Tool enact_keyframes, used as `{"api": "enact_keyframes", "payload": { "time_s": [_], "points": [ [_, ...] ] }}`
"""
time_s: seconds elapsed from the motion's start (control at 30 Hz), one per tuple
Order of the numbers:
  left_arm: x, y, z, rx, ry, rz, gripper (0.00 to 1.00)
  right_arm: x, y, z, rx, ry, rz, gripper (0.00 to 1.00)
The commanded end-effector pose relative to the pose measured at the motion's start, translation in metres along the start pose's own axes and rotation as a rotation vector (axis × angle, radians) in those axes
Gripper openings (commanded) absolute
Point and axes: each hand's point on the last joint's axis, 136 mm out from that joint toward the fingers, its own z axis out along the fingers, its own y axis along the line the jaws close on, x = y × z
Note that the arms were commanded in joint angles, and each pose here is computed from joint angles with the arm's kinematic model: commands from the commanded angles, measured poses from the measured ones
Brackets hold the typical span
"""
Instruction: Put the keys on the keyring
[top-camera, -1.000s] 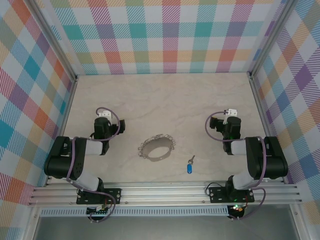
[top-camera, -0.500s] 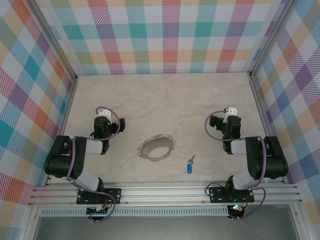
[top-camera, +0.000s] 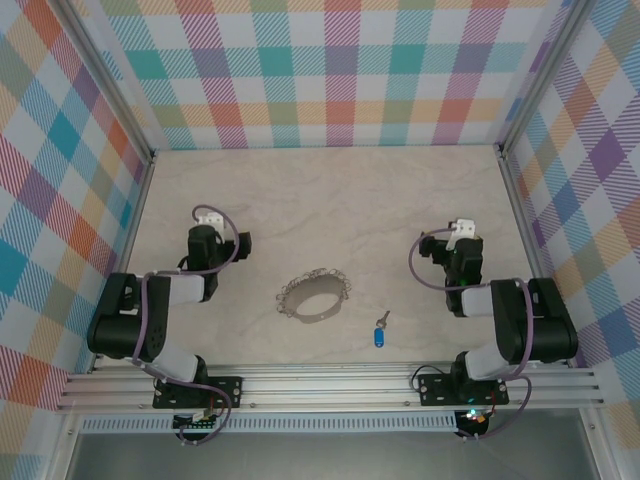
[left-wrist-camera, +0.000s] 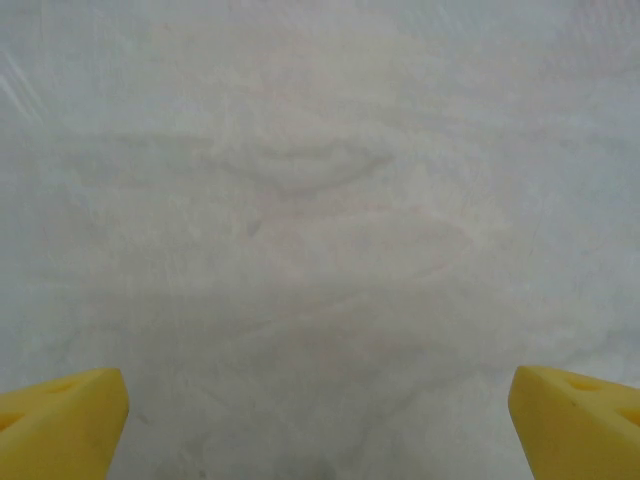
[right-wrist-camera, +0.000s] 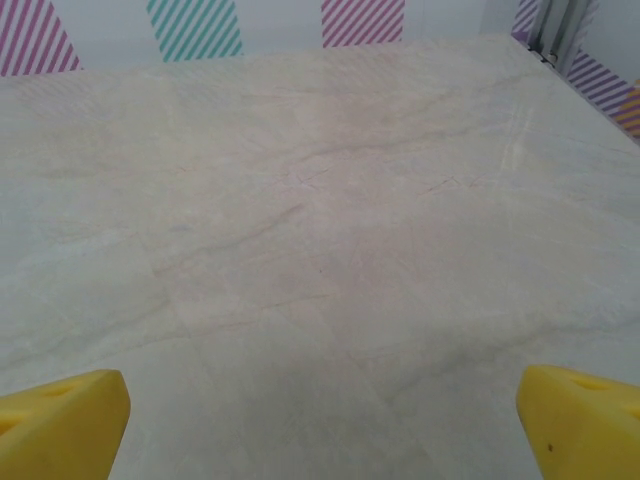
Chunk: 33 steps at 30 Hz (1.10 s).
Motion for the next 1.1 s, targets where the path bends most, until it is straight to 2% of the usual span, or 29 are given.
{"api": "enact_keyframes", "payload": {
  "time_s": [0.0,0.13,0.23,0.4,0.47,0.53,0.67,0.83,0.97,1.07],
  "points": [
    [-0.025,0.006,-0.014,-0.017,-0.008,0.011,0.98,-0.044,-0.006,-0.012,0.06,-0.05,0.021,1.0],
    [-0.042,0.007,-0.034,-0.038,-0.013,-0.03,0.98,-0.069,-0.003,-0.025,0.061,0.081,0.105,1.0],
    [-0.056,0.006,-0.056,-0.052,-0.002,-0.106,0.99,-0.085,-0.009,-0.041,0.125,0.194,0.273,1.0],
    [-0.057,-0.001,-0.095,-0.045,0.128,-0.289,0.99,-0.097,0.024,-0.063,-0.041,0.336,0.326,1.0],
    [-0.045,-0.009,-0.11,-0.019,0.222,-0.343,1.0,-0.095,0.038,-0.075,-0.124,0.374,0.342,1.0],
    [-0.034,-0.018,-0.123,0.004,0.295,-0.38,0.99,-0.087,0.048,-0.09,-0.171,0.443,0.383,0.99],
    [-0.011,-0.04,-0.146,0.082,0.423,-0.43,0.96,-0.057,0.075,-0.12,-0.305,0.627,0.465,0.89],
    [0.025,-0.059,-0.168,0.118,0.57,-0.51,0.92,-0.017,0.104,-0.147,-0.416,0.8,0.527,0.83],
    [0.06,-0.076,-0.179,0.125,0.677,-0.548,0.89,0.014,0.129,-0.157,-0.454,0.919,0.505,0.8],
    [0.079,-0.086,-0.182,0.108,0.712,-0.521,0.88,0.032,0.151,-0.156,-0.475,0.98,0.444,0.78]
  ]
}}
